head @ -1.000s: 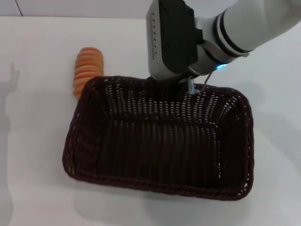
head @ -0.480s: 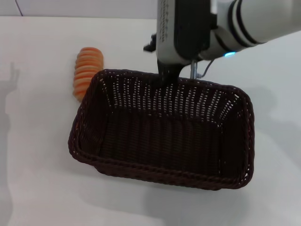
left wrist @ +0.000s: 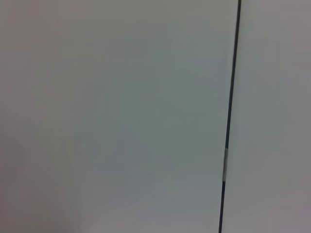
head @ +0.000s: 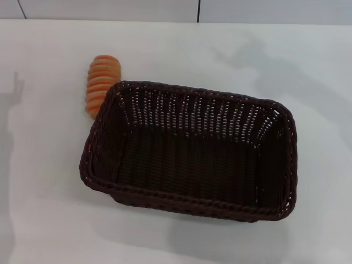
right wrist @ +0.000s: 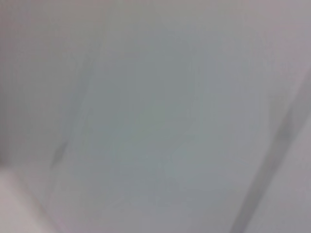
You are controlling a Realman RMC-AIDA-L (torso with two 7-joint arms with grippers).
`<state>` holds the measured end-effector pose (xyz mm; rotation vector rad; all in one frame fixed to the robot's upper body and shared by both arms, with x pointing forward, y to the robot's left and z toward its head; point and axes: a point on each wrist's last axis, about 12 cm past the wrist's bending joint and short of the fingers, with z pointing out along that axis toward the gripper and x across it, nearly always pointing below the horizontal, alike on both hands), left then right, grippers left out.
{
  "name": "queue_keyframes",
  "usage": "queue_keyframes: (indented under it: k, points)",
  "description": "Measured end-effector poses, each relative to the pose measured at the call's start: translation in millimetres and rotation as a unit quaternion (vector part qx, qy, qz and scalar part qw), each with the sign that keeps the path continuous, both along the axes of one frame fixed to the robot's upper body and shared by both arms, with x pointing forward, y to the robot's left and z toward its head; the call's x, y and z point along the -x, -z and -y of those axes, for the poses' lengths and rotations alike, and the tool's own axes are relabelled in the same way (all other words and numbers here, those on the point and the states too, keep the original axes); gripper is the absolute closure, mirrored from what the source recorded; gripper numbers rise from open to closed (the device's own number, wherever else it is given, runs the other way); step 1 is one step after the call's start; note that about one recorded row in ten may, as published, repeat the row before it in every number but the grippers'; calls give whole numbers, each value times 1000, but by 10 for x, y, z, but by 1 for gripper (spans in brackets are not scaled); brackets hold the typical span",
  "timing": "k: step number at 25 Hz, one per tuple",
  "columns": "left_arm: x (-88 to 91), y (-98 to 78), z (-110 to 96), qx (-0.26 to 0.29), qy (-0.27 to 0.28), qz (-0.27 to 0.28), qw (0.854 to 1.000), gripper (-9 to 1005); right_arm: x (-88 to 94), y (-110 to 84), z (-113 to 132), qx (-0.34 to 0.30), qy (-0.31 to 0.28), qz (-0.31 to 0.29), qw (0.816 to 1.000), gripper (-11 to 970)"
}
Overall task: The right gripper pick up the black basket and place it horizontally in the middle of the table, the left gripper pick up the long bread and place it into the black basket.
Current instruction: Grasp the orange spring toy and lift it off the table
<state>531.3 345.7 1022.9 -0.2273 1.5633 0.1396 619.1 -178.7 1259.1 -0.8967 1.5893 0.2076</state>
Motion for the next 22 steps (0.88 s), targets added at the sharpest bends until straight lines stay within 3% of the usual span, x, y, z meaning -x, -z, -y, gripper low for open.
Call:
queue_keyframes:
  k: [2,7,14,18,21,22]
  points:
    - [-15,-16,29,-3,6,4,1000,138,85,34,266,-57,34,20,998,124]
    - [-50,-42,71,-7,16,9,1000,139,532,338,870,-134,99,51,985,125]
    - [-198,-121,260,-30,72,17,997,138,1069,836,1406,-192,173,89,962,126]
    - [-289,-181,333,-36,89,25,995,137,1367,1131,1660,-271,195,151,931,126]
    - [-398,-263,439,-47,132,27,990,138,1588,1297,1861,-310,228,193,902,129]
    - [-434,-290,464,-48,145,23,988,138,1707,1440,1975,-323,255,198,890,129]
